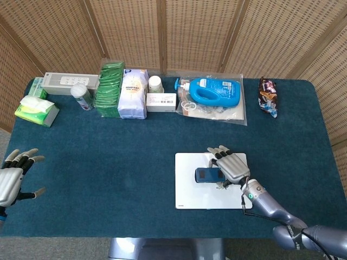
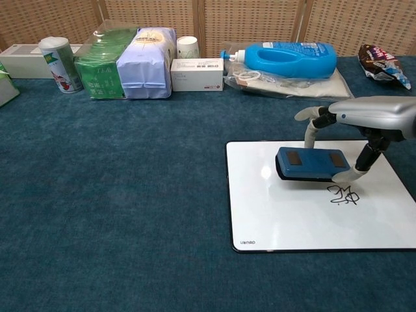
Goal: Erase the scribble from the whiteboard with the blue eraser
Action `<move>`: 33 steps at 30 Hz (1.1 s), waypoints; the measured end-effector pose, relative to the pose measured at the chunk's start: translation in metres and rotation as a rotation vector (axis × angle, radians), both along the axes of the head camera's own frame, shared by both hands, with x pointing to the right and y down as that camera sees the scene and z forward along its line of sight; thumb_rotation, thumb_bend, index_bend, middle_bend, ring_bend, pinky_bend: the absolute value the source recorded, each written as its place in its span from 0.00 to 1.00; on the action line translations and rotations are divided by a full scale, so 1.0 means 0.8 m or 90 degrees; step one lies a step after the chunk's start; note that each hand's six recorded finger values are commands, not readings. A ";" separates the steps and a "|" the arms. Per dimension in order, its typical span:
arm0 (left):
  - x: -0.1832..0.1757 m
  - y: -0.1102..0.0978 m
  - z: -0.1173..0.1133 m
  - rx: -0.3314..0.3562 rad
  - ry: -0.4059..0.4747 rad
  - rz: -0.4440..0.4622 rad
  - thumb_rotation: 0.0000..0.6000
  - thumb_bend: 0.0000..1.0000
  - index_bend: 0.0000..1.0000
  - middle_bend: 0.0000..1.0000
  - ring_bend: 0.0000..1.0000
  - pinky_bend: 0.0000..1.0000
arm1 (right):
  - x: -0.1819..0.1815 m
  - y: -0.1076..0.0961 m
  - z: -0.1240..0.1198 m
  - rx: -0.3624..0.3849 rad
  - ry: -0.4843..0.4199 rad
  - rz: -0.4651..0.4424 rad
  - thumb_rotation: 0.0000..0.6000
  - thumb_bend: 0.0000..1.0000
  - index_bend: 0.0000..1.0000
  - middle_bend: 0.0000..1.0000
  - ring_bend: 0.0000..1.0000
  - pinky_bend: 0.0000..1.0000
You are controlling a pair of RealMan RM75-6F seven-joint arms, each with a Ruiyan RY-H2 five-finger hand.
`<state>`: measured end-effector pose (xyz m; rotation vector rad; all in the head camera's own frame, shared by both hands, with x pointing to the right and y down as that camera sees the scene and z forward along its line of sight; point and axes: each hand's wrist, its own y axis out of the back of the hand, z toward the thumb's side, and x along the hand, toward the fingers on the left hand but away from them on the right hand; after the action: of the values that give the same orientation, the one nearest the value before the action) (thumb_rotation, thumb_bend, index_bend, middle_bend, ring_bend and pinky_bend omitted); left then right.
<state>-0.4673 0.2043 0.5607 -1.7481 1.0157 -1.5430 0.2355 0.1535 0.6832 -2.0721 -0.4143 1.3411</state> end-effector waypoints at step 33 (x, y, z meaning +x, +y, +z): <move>0.001 0.002 -0.006 0.004 -0.001 0.002 1.00 0.17 0.24 0.13 0.16 0.00 | 0.031 0.036 0.021 -0.027 0.015 -0.021 1.00 0.26 0.80 0.03 0.00 0.00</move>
<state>-0.4664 0.2062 0.5557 -1.7436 1.0155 -1.5381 0.2606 0.1824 0.7002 -2.0870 -0.3425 1.3644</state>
